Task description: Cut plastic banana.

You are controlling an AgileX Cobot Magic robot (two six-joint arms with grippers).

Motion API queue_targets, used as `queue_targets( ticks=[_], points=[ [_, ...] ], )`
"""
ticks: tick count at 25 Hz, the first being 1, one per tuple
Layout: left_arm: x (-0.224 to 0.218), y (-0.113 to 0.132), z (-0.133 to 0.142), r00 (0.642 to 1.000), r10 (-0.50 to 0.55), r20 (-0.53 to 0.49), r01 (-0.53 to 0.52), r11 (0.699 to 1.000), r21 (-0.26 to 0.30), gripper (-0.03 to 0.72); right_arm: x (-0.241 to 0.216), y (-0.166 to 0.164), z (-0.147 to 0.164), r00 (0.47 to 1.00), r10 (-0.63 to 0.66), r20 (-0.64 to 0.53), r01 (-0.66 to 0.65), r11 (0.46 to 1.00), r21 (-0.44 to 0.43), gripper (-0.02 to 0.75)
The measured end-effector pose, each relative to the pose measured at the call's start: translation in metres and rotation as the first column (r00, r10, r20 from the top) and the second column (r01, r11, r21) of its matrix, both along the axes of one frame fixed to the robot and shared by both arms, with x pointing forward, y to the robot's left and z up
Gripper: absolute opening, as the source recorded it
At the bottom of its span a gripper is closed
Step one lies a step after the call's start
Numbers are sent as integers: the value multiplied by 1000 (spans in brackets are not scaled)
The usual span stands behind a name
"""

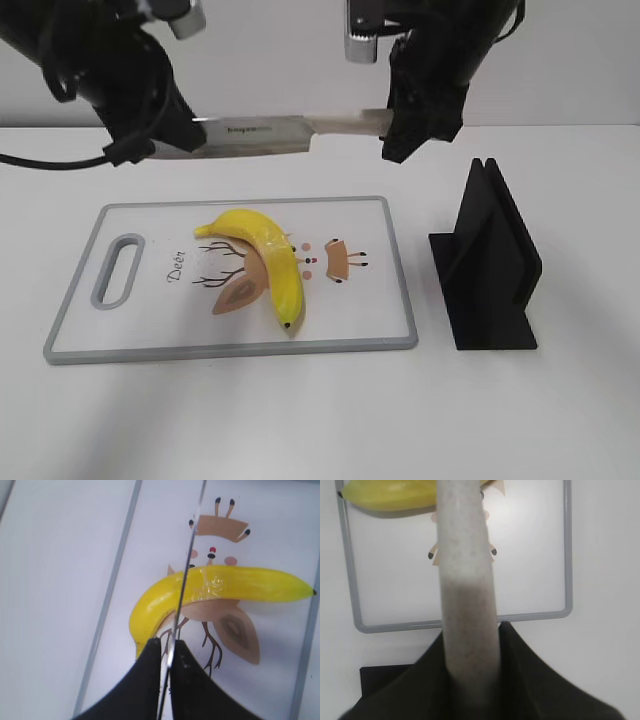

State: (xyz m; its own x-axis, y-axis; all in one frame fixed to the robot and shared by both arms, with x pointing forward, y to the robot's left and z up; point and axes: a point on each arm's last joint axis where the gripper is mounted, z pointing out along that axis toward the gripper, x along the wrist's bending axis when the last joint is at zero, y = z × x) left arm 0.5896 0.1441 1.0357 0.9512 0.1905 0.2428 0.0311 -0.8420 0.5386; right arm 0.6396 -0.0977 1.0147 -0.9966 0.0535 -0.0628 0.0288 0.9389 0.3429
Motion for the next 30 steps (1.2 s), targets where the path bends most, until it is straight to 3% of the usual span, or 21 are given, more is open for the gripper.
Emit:
queue_targets(
  ticks=[6,15,18,20,22,25,30],
  points=[
    [-23,5,48,994,-17,103,21,999,-38,12,-15,-3,43,998,4,67,-8,999,47,192],
    [-25,5,52,994,-16,109,21,999,-42,41,-17,-4,48,997,5,73,-9,999,51,192],
    [-24,4,54,993,13,115,-5,997,-76,219,-18,-4,48,998,-3,59,0,999,53,182],
    [-23,4,54,993,25,112,-14,995,-94,458,-18,-4,48,998,-14,55,11,998,55,170],
    [-23,3,55,993,42,107,-30,994,-110,600,-17,-4,48,998,-31,56,28,998,56,169],
    [-21,3,56,991,64,117,-50,991,-122,654,-16,-6,48,998,-40,55,37,998,54,169],
    [-18,6,59,982,151,116,-134,981,-139,664,-16,-6,48,998,-47,52,44,998,55,169]
  ],
)
